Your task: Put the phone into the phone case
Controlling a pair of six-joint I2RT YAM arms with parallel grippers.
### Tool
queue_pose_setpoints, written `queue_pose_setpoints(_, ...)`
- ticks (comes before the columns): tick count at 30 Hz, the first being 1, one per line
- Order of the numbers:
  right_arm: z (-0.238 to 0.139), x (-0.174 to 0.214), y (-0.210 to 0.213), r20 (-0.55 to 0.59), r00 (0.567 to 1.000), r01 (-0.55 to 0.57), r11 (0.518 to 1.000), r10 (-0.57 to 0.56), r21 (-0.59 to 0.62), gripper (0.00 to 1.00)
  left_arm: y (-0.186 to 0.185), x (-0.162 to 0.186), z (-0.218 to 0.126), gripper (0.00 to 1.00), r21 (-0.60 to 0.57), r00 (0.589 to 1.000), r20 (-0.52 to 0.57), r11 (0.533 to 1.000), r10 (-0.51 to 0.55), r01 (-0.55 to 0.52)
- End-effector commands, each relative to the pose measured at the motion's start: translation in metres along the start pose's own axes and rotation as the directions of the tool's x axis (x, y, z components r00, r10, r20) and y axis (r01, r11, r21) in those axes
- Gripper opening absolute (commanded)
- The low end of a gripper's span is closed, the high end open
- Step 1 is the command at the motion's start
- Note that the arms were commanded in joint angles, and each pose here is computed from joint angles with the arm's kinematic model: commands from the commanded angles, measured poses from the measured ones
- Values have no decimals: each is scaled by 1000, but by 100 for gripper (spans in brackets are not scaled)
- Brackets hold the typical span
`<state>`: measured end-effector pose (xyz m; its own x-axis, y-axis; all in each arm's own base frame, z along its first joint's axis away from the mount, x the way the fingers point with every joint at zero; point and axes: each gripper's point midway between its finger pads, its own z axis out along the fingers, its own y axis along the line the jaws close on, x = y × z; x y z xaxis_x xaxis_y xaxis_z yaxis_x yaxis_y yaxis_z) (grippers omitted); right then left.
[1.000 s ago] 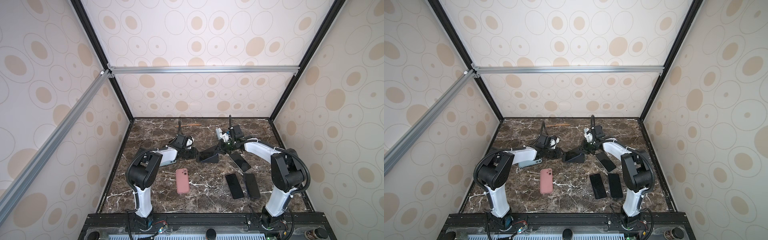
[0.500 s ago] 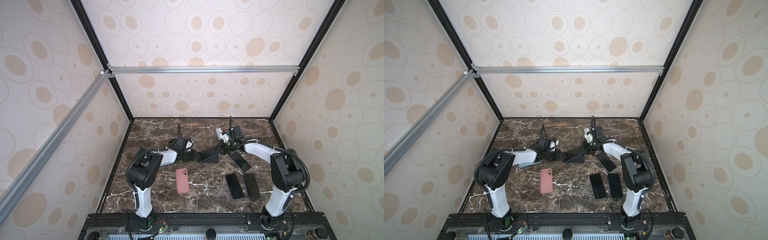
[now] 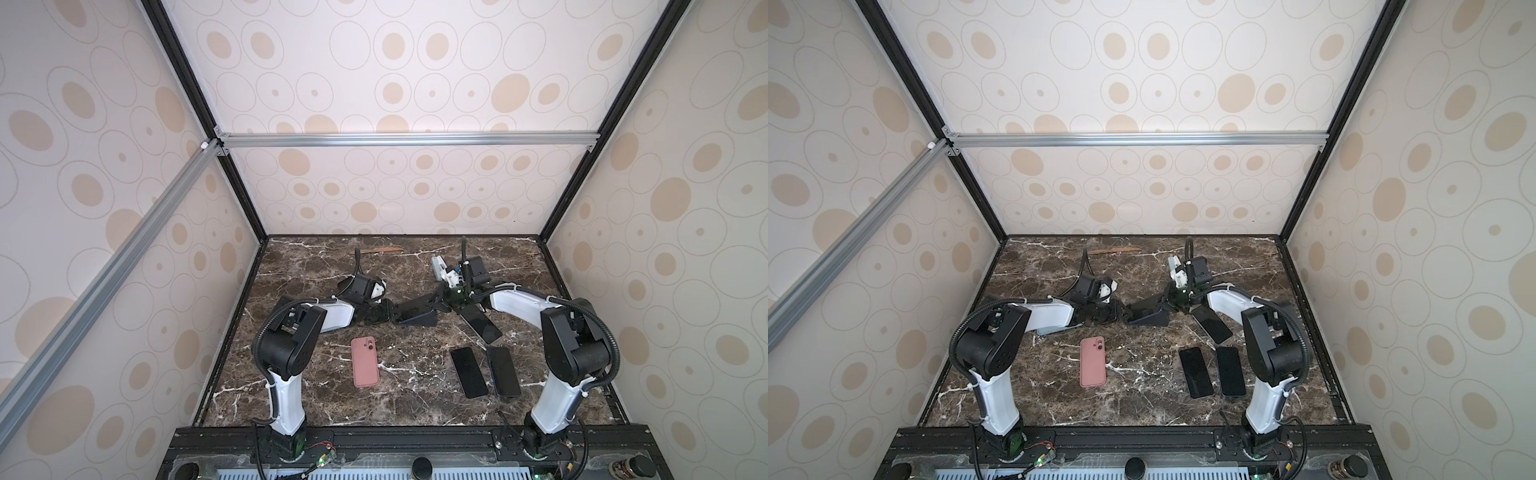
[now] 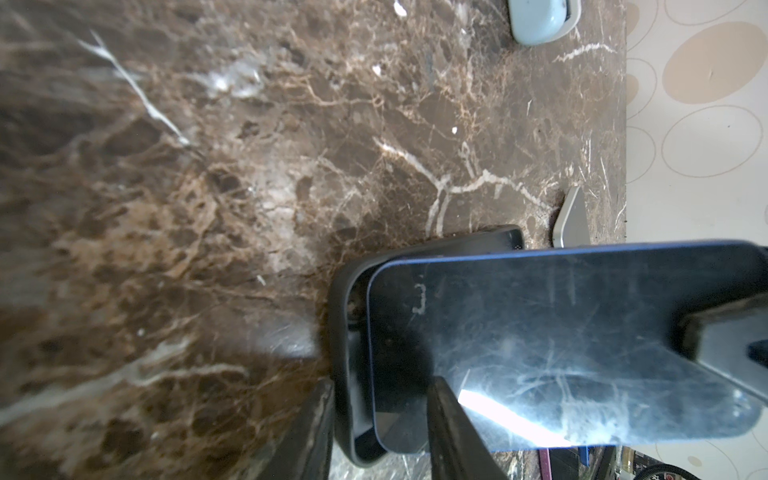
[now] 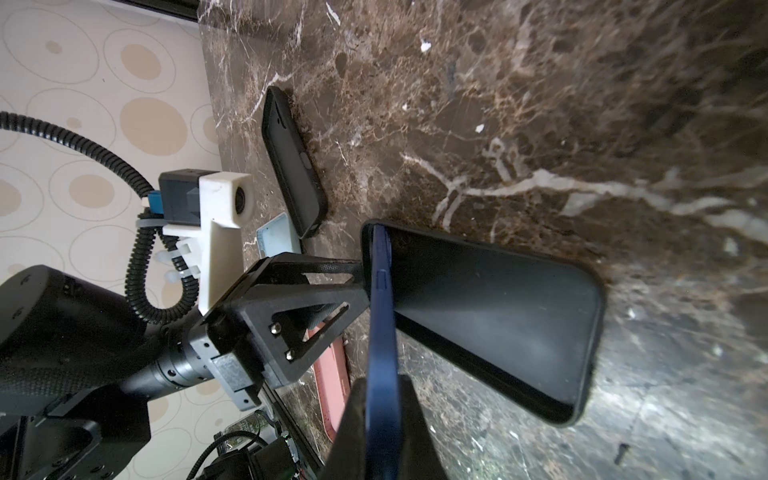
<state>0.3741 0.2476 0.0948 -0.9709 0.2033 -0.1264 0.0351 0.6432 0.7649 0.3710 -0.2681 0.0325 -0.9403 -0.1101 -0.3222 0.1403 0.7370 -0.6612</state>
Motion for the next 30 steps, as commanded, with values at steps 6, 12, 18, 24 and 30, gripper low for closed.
queue_pose_setpoints(6,13,14,-21,-34,998,-57,998,57,1,0,-1,15,10,37,30,998,-53,999,-28,30)
queue_pose_setpoints(12,21,27,-31,-99,993,-74,996,70,-41,0,-3,11,10,37,21,999,-54,1000,-2,4)
queue_pose_setpoints(18,28,37,-41,-153,985,-92,994,83,-56,0,-2,8,10,37,4,998,-56,1000,20,-19)
queue_pose_setpoints(24,32,36,-47,-154,984,-104,993,95,-53,0,-2,8,10,37,5,998,-55,1000,23,-23)
queue_pose_setpoints(30,34,35,-50,-151,983,-112,993,104,-44,0,-1,8,12,37,7,998,-57,1000,18,-17)
